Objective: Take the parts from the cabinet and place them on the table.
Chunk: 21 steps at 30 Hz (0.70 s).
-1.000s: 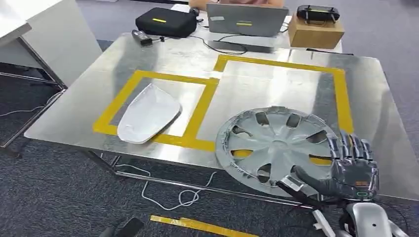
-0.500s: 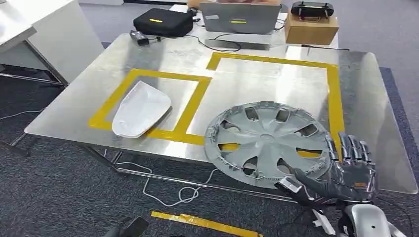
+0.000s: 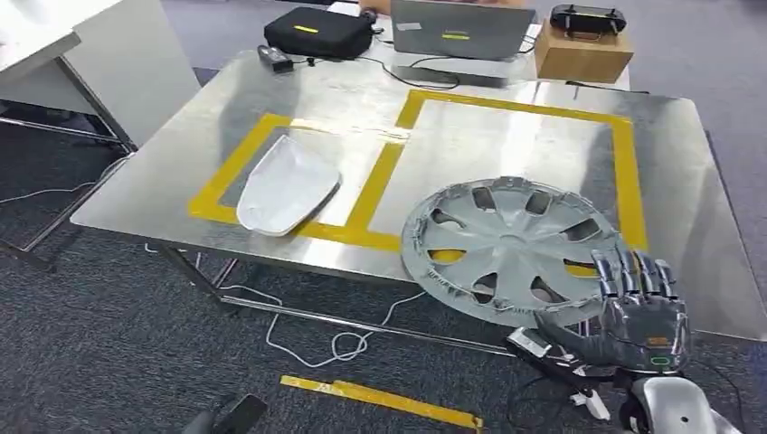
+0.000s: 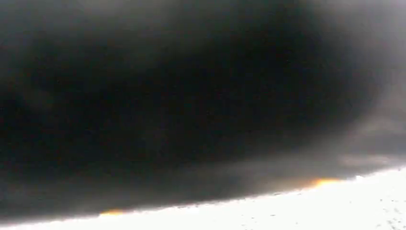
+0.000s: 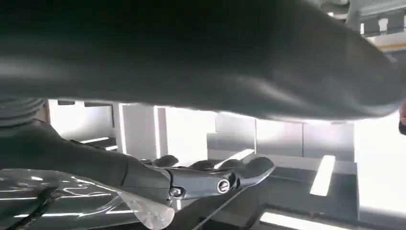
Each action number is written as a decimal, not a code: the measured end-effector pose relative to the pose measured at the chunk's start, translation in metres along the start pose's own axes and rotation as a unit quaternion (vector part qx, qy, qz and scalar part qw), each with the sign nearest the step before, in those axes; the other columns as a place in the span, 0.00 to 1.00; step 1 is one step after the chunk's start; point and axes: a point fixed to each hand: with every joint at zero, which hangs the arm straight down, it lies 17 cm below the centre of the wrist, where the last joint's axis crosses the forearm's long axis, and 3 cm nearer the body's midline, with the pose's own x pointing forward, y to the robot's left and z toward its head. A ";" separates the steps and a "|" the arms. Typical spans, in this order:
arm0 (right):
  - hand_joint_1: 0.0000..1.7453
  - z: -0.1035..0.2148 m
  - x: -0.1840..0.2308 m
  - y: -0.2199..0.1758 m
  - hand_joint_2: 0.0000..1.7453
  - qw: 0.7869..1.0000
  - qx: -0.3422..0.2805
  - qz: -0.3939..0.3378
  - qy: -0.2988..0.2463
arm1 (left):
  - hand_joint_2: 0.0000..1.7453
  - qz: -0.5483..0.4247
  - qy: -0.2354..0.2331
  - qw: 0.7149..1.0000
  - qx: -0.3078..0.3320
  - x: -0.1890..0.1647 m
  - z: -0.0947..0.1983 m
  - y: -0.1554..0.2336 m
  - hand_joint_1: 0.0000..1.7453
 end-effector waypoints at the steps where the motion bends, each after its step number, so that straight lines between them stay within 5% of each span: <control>1: 0.00 0.000 0.000 0.000 0.00 1.000 0.000 0.000 0.000 | 0.00 0.000 0.000 1.000 0.000 0.000 0.000 0.000 0.00; 21: 0.00 0.011 0.009 0.007 0.00 0.999 0.033 -0.038 0.004 | 0.00 -0.001 0.004 1.000 0.003 -0.001 -0.001 0.002 0.00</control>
